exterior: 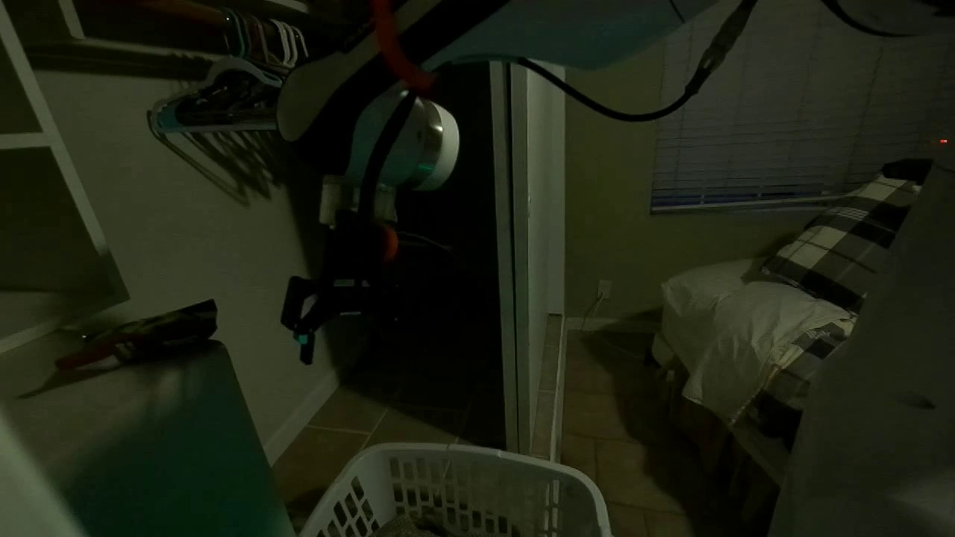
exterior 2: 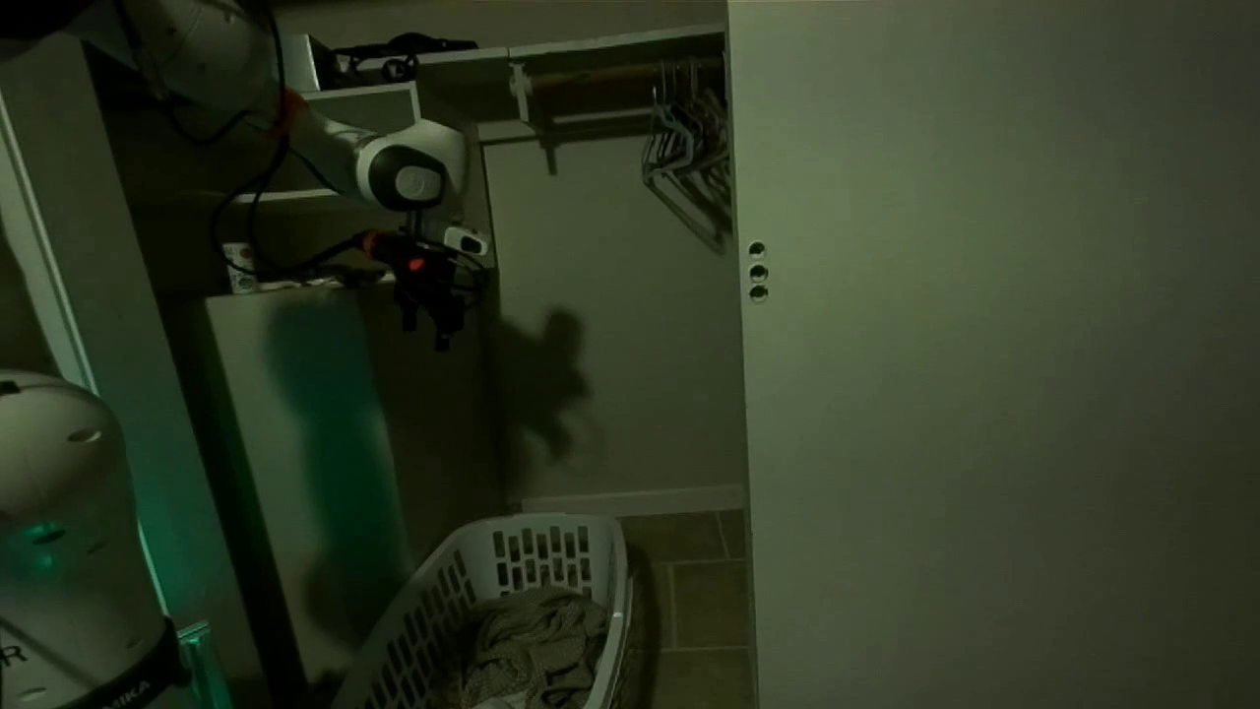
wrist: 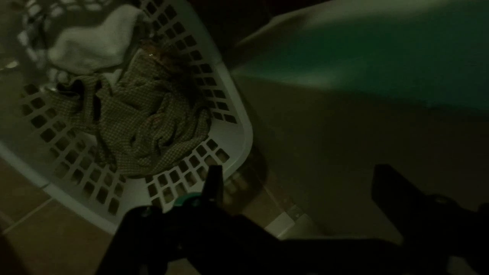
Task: Put the packet on top of the shelves
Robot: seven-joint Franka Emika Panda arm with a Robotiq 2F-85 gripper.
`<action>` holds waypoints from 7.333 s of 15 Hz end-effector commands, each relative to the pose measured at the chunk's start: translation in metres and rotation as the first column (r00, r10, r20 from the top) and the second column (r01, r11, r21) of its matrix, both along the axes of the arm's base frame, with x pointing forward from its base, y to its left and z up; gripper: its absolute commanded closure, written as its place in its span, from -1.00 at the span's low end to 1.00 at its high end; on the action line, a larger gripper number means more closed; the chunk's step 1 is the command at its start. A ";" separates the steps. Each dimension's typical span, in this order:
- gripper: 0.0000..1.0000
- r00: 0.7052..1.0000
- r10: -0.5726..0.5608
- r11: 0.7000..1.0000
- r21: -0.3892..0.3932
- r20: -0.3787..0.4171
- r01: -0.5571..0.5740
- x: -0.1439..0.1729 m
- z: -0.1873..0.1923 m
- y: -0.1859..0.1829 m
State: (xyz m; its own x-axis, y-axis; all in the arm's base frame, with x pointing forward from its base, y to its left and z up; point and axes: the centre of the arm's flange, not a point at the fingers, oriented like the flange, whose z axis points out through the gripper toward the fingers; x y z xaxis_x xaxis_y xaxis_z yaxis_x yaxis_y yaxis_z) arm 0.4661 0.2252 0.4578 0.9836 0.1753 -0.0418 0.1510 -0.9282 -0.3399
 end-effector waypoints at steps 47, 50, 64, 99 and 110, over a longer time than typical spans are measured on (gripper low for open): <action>-1.00 0.995 0.102 0.973 0.207 -0.004 -0.099 0.046 -0.045 0.046; -1.00 0.980 0.193 0.941 0.274 0.053 -0.200 0.055 -0.019 0.055; -1.00 0.828 0.375 0.820 0.268 0.417 -0.506 0.103 0.035 0.081; -1.00 0.895 0.346 0.847 0.318 0.282 -0.427 0.049 0.064 0.067; -1.00 0.907 0.304 0.800 0.440 0.290 -0.408 0.048 0.061 0.054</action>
